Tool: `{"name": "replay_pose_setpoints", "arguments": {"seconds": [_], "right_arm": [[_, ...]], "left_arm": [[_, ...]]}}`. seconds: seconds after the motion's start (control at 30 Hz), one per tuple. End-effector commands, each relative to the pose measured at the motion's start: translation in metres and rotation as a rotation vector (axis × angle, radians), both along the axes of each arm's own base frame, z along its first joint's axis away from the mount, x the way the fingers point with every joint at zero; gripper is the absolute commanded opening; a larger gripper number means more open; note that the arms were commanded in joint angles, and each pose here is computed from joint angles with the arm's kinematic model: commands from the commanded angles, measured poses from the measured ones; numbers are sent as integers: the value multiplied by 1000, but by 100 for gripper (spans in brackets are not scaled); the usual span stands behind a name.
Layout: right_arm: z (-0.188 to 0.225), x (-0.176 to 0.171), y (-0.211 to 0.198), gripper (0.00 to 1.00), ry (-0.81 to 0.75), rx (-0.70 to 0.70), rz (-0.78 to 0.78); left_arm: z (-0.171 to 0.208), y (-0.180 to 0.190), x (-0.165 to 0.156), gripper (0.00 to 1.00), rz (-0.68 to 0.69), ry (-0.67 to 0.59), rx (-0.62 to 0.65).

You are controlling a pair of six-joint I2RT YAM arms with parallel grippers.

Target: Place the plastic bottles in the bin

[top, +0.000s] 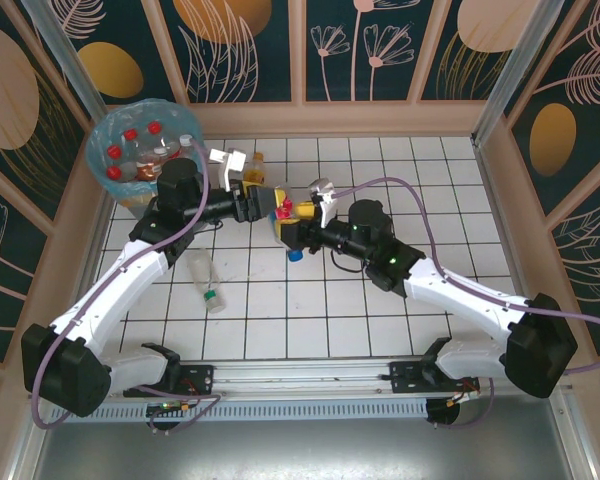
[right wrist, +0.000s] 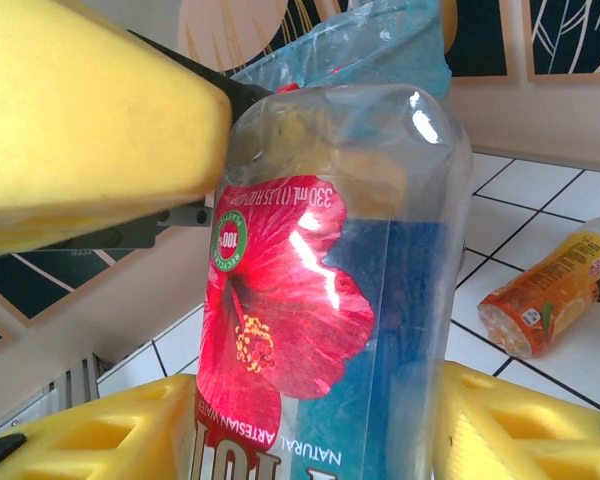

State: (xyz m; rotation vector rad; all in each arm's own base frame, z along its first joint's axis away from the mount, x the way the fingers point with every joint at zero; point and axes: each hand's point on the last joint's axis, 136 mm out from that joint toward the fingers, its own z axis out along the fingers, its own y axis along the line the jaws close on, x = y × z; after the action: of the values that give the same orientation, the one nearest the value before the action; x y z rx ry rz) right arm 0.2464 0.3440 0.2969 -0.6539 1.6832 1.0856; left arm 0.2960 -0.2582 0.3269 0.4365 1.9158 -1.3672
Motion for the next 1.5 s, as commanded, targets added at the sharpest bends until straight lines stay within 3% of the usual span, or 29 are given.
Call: {"name": "replay_pose_setpoints", "arguments": {"seconds": [0.0,0.1,0.27,0.4,0.5,0.57,0.77,1.0,1.1,1.2,1.47], "right_arm": [[30,-10,0,56,-78,64,23],[34,-12,1,56,-90,72,27],[33,-9,1,57,-93,62,17],[31,-1,0,62,-78,58,-28],[31,3,-3,82,-82,54,-80],[35,10,-9,88,-97,55,-149],[50,20,-15,93,-112,57,-265],[70,16,7,95,-120,111,-213],[68,14,22,95,-107,105,-176],[67,9,30,95,-92,104,-151],[59,0,30,95,-91,79,-147]], "left_arm": [[3,-5,-4,81,-36,-4,13],[4,-5,-5,79,-35,-18,11],[7,-2,-2,60,-7,-49,18],[13,2,4,51,43,-62,21],[23,13,21,51,162,-68,47],[38,27,34,51,276,-94,78],[112,67,54,55,546,-260,90],[189,149,80,59,1004,-463,298],[207,190,90,59,1166,-490,316],[208,231,104,59,1264,-463,336],[172,294,134,60,1378,-349,606]]}}
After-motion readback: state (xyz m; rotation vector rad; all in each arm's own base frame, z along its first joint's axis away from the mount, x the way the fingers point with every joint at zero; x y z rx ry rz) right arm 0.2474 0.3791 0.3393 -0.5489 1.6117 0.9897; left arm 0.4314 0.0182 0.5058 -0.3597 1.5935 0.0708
